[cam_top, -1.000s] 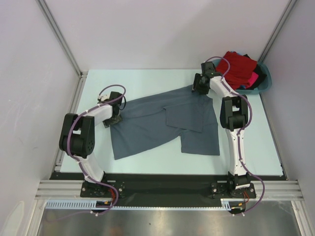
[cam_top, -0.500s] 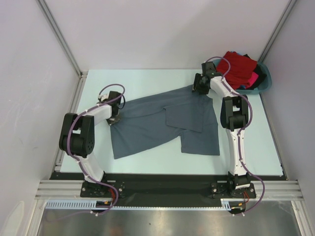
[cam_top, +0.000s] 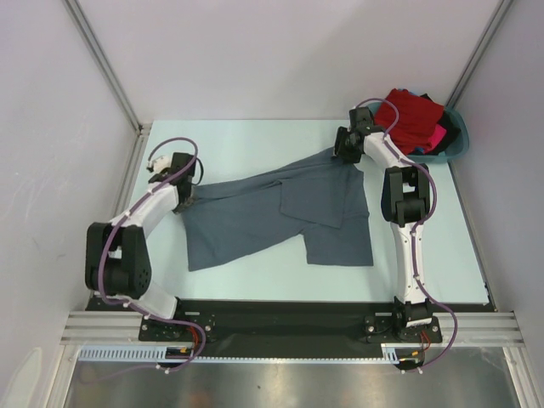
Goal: Fold and stack the t-shirts
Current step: Fold the tshirt
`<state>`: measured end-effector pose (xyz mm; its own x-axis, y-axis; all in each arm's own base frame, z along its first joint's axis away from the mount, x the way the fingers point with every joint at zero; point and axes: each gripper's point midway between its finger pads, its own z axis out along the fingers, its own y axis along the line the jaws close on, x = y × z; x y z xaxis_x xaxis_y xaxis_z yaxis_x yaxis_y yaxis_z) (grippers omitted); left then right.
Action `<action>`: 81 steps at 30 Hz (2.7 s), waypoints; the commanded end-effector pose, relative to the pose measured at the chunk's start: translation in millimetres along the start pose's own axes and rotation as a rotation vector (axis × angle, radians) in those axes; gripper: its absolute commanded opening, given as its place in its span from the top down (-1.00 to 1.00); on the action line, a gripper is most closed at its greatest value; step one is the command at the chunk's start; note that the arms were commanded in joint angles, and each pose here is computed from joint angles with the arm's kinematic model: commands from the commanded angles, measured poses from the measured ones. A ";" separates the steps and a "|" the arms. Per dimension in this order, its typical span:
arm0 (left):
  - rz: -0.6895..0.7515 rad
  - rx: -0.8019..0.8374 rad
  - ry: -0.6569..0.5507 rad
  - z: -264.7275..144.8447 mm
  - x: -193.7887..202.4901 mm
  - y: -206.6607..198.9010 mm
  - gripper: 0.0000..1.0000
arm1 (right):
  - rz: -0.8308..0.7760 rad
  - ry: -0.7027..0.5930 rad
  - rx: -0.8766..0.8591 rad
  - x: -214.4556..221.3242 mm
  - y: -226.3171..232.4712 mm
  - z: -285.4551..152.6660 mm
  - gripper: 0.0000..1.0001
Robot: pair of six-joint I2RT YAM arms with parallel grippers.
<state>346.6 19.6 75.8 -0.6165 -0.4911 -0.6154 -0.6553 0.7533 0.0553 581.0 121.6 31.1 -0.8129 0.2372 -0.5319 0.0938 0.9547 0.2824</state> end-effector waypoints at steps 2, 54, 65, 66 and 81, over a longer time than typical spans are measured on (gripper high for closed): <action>-0.064 -0.195 -0.075 -10.3 -18.4 61.5 0.72 | 0.013 0.028 0.042 9.9 -17.5 3.2 -0.08; -0.062 0.640 0.333 57.6 2.4 -79.5 -0.90 | 0.014 0.037 0.047 11.1 -23.6 5.4 -0.05; -0.047 0.630 0.235 44.7 -29.8 -78.3 0.99 | 0.015 0.038 0.050 11.5 -25.1 6.2 -0.05; -0.039 0.626 0.216 42.2 -36.9 -77.8 0.99 | 0.015 0.041 0.049 12.8 -24.4 6.8 -0.05; -0.024 0.319 -0.299 -0.1 -188.1 -27.2 0.38 | 0.015 0.045 0.038 13.6 -23.7 8.8 -0.05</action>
<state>480.8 31.4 162.4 -0.5473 -0.4639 -0.6966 -0.3186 0.8851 -0.3392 581.2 124.7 32.7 -0.8155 0.2397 -0.5268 0.0764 0.9468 0.3125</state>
